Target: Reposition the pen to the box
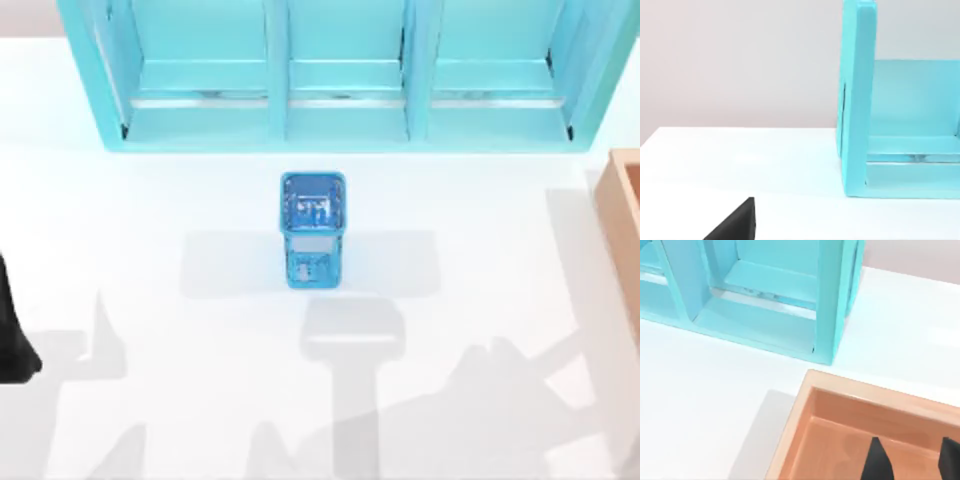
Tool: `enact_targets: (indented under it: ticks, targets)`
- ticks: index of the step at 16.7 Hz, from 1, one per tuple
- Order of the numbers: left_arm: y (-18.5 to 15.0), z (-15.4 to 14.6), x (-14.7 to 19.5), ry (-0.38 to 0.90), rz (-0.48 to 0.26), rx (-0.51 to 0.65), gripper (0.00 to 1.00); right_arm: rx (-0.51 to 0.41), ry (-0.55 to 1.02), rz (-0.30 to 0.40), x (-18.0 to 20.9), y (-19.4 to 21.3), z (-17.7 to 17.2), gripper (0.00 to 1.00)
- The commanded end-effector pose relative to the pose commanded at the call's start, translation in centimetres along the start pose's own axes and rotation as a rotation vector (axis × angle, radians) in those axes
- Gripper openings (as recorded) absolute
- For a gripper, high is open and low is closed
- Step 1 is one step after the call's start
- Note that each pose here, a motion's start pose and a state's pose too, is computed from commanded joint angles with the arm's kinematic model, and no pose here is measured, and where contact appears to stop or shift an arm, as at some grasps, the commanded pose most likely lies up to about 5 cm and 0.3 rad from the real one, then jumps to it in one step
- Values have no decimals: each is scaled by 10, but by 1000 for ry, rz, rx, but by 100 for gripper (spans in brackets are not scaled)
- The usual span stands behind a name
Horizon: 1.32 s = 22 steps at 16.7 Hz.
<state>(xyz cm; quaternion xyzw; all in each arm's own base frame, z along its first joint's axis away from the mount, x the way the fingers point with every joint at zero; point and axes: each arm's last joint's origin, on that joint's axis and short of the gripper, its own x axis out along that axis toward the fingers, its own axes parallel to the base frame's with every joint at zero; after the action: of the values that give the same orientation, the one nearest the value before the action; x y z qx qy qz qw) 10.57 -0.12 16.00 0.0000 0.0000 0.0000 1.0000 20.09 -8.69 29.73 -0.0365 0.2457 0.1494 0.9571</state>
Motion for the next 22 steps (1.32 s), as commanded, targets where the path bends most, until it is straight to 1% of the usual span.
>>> enact_targets:
  ticks: [2, 7, 10, 13, 16, 21, 22]
  targets:
    - [0, 0, 0, 0, 0, 0, 100, -6, -4, -11, -5, 1, -4, 0]
    - [0, 0, 0, 0, 0, 0, 100, -5, -2, -7, -3, 0, -4, 0]
    - [0, 0, 0, 0, 0, 0, 100, -1, 7, 4, 11, 0, -13, 0]
    - [0, 0, 0, 0, 0, 0, 100, -21, -17, -13, 29, -2, -23, 0]
    - [0, 0, 0, 0, 0, 0, 100, -11, -9, -12, 45, 0, -38, 0]
    - [0, 0, 0, 0, 0, 0, 100, -6, -4, -11, 48, 1, -41, 0]
    - [0, 0, 0, 0, 0, 0, 100, -6, -4, -11, 48, 1, -41, 8]
